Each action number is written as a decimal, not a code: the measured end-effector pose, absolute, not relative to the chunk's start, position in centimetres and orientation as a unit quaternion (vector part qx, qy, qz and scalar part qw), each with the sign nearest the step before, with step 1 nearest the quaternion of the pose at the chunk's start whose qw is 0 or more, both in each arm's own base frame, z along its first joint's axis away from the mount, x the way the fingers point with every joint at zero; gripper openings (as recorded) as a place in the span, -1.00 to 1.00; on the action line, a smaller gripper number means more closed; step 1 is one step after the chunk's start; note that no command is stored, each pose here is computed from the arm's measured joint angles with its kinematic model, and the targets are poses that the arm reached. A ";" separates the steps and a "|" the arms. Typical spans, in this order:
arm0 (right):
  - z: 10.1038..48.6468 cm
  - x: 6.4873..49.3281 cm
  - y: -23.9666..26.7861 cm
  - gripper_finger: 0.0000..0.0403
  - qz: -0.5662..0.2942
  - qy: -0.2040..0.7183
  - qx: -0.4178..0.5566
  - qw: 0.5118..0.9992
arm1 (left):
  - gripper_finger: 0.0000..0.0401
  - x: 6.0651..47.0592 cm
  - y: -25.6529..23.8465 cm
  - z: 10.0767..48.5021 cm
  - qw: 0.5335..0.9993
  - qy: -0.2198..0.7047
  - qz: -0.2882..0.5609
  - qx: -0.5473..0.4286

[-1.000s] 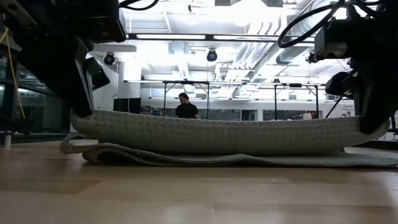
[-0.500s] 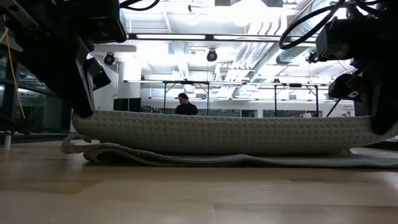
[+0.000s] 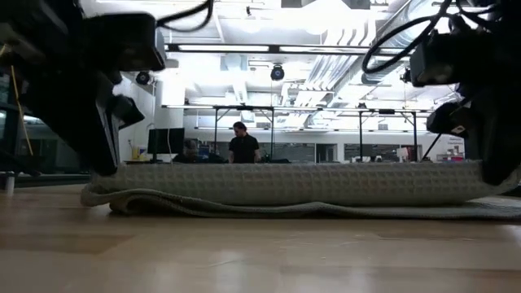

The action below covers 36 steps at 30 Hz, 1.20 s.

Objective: Fold microfiber towels
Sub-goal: Fold the gray towel on the table

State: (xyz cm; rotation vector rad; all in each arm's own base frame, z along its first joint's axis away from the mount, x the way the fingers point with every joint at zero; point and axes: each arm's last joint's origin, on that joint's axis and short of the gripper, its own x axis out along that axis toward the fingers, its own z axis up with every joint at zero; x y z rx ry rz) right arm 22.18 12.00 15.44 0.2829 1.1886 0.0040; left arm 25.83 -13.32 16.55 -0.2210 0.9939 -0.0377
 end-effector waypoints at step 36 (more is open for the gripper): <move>15.1 22.7 12.7 -0.40 0.042 0.557 0.166 0.813 | -0.74 26.0 -13.5 15.8 0.867 0.487 -0.022 -0.108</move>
